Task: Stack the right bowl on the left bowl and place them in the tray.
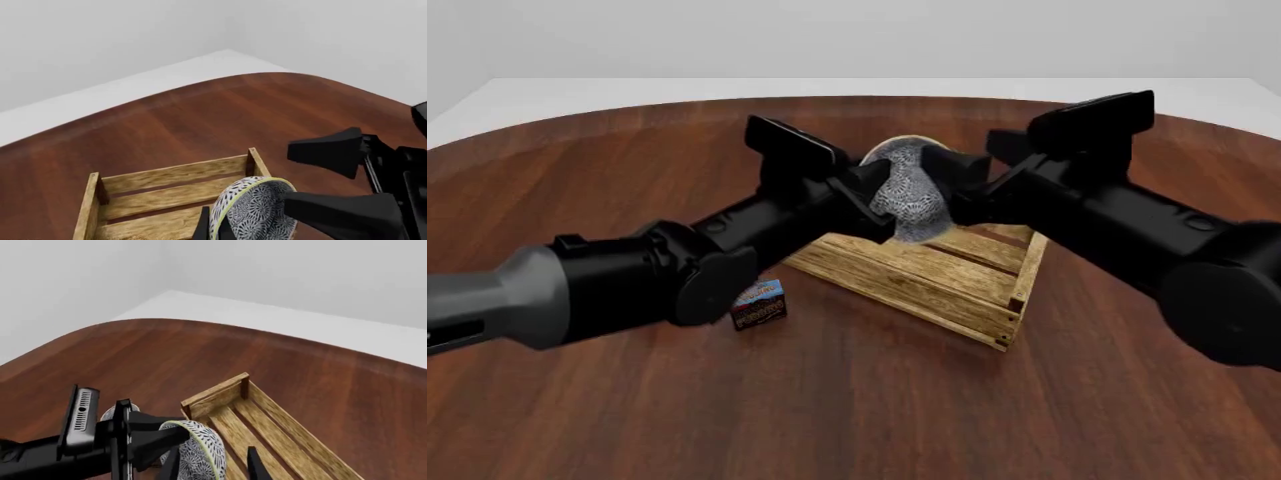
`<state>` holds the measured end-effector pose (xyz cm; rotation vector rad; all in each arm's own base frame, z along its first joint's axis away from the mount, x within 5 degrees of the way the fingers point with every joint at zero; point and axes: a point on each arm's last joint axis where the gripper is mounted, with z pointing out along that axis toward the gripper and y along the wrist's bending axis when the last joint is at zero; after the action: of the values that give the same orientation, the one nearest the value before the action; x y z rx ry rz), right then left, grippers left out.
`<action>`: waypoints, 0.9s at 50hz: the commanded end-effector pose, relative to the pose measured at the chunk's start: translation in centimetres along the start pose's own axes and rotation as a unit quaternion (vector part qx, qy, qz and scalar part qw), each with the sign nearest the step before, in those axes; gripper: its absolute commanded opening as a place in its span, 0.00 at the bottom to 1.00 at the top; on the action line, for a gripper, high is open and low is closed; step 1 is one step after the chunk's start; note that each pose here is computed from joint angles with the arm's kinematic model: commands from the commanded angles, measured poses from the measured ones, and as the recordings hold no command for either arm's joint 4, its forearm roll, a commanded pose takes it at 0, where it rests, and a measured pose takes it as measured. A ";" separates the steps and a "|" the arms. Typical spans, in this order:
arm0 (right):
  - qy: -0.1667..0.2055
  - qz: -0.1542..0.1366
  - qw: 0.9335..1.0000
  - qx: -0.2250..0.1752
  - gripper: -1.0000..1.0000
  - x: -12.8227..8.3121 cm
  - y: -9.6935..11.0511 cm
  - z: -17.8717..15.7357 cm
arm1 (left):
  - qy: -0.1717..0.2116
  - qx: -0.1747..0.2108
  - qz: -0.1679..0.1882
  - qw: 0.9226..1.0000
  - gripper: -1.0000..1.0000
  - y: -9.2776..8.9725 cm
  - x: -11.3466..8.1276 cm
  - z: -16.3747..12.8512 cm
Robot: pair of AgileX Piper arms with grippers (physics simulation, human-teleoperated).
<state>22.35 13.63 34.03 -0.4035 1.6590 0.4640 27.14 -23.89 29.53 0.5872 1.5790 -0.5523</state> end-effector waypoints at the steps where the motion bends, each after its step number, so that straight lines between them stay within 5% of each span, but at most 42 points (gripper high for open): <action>1: -0.011 0.004 1.000 -0.009 1.00 -0.7 0.5 -1.1 | -0.001 -0.021 0.010 1.000 0.00 1.5 -0.3 0.2; 27: -0.041 -0.020 0.999 -0.023 1.00 -1.9 1.1 -2.9 | -0.010 -0.139 0.038 0.990 0.00 8.6 -3.4 -6.3; 45: -0.045 -0.010 0.999 -0.017 1.00 -2.0 0.8 -2.9 | 0.004 -0.167 0.041 0.985 0.00 9.6 -5.0 -9.3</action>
<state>19.84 13.06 36.27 -0.4297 1.5649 0.4863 27.95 -12.38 34.01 0.4253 1.6022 -0.2418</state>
